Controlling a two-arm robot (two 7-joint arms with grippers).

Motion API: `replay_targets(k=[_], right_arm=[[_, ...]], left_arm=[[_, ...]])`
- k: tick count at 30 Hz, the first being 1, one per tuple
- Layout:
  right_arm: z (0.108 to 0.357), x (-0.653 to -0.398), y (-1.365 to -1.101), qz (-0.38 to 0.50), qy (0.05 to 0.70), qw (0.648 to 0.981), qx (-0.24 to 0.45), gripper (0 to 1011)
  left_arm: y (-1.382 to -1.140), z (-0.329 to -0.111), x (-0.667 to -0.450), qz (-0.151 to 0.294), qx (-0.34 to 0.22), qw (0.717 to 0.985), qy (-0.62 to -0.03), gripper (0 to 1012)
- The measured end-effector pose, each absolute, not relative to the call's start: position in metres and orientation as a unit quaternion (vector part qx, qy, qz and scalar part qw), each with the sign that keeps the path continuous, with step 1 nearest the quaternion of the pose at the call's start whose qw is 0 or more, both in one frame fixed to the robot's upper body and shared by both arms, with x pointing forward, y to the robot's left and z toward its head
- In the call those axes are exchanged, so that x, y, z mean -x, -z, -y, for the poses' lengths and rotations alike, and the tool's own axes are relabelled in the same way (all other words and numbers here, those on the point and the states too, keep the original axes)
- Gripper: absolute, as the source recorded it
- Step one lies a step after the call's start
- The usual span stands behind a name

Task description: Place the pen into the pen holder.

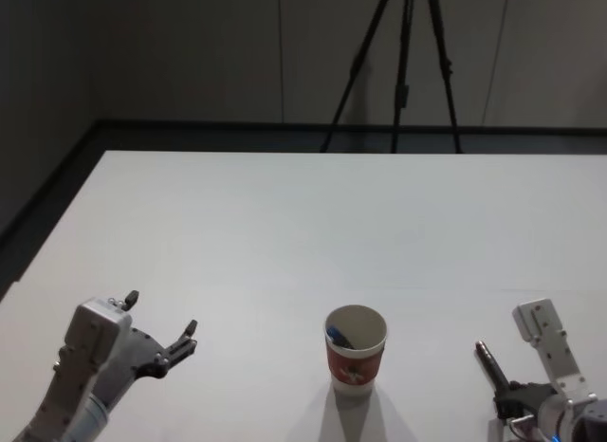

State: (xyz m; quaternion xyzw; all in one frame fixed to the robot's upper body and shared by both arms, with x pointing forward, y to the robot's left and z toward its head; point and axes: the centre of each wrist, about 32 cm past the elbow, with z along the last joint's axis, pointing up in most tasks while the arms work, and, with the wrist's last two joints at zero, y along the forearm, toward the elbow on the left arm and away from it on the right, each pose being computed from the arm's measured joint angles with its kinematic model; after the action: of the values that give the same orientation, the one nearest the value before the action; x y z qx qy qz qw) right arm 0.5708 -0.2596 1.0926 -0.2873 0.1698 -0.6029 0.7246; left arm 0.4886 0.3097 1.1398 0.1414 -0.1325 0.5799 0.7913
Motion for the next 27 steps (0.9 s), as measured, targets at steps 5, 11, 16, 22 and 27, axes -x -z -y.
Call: replay_targets(k=[5,11,16,22,27], right_arm=[[0.2596,-0.5709,-1.0927,-0.170,0.603,0.725,0.287,174],[0.2595,-0.5709,-1.0927,-0.170,0.603,0.725,0.287,174],[0.2596,-0.5709,-1.0927,-0.170,0.603,0.725,0.287,174],[0.2618,-0.5683,-1.0931,-0.167,0.602,0.729,0.279,174],[0.2643,-0.5650,-1.0943,-0.158,0.602,0.733,0.274,174]], left_arm=[[-1.1398,-0.3097,-0.4886,0.132,-0.141,0.791,-0.580,1002],[-1.1398,-0.3097,-0.4886,0.132,-0.141,0.791,-0.580,1002],[-1.1398,-0.3097,-0.4886,0.132,-0.141,0.791,-0.580,1001],[-1.1398,-0.3097,-0.4886,0.132,-0.141,0.791,-0.580,1002],[-1.1398,-0.3097,-0.4886,0.132,-0.141,0.791,-0.580,1002]])
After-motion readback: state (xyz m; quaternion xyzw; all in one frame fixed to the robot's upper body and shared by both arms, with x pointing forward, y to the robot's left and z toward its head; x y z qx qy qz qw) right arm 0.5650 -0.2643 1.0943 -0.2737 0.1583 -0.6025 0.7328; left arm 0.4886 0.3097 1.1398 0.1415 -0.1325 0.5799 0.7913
